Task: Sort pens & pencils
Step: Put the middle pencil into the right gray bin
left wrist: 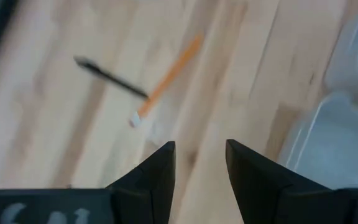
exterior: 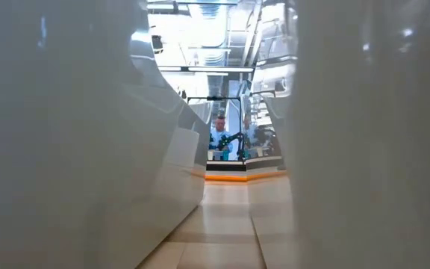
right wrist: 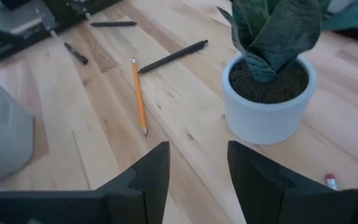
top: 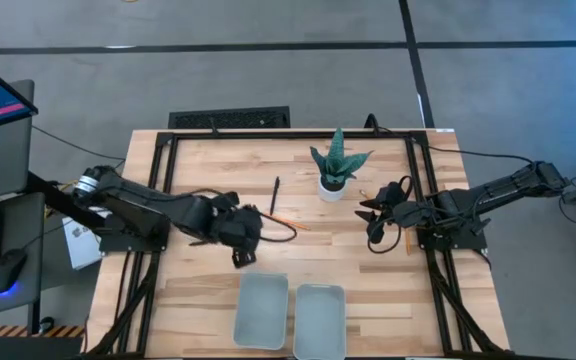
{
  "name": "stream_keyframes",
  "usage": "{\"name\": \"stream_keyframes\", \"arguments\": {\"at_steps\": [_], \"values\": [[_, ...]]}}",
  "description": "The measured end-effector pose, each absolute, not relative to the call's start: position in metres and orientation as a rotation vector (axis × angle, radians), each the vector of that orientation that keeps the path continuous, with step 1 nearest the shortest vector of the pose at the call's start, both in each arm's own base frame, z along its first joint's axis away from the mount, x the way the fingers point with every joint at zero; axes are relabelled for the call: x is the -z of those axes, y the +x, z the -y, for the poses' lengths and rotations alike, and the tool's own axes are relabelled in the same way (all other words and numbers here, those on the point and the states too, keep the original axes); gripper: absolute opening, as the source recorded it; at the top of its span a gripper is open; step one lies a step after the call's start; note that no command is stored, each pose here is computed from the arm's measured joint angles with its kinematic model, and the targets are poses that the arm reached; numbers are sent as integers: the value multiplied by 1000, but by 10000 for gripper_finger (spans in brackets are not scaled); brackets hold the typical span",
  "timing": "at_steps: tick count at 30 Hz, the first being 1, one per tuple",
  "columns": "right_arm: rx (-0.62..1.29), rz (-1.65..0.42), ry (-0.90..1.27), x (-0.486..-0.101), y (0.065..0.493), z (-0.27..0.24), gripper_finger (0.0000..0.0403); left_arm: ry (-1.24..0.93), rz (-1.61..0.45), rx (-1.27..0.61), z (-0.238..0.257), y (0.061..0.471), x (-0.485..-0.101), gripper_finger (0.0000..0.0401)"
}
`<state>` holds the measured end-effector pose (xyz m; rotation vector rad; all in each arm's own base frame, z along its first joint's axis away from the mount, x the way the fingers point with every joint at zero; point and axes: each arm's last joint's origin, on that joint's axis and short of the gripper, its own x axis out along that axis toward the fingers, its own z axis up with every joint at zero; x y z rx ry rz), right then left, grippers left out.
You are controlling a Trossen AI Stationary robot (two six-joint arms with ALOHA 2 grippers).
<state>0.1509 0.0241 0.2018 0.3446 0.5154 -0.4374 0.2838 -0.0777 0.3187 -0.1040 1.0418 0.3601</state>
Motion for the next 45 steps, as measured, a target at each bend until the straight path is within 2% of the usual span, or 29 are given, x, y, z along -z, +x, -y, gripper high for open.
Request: {"name": "stream_keyframes", "arguments": {"at_steps": [11, 17, 24, 32, 45], "values": [[435, -473, 394, -205, 153, -25, 182, -93, -574, -300, 60, 238, -396, 133], [414, -402, 429, -211, 157, -26, 182, -64, -468, -315, 51, 213, -409, 133], [396, -342, 457, -217, 160, -26, 182, -60, -367, -368, 41, 189, -392, 133], [448, -293, 478, -232, 164, -16, 182, -121, -244, -402, 22, 158, -349, 133], [566, -465, 483, -297, 148, 6, 182, -161, -133, -516, -1, 144, -294, 133]]}}
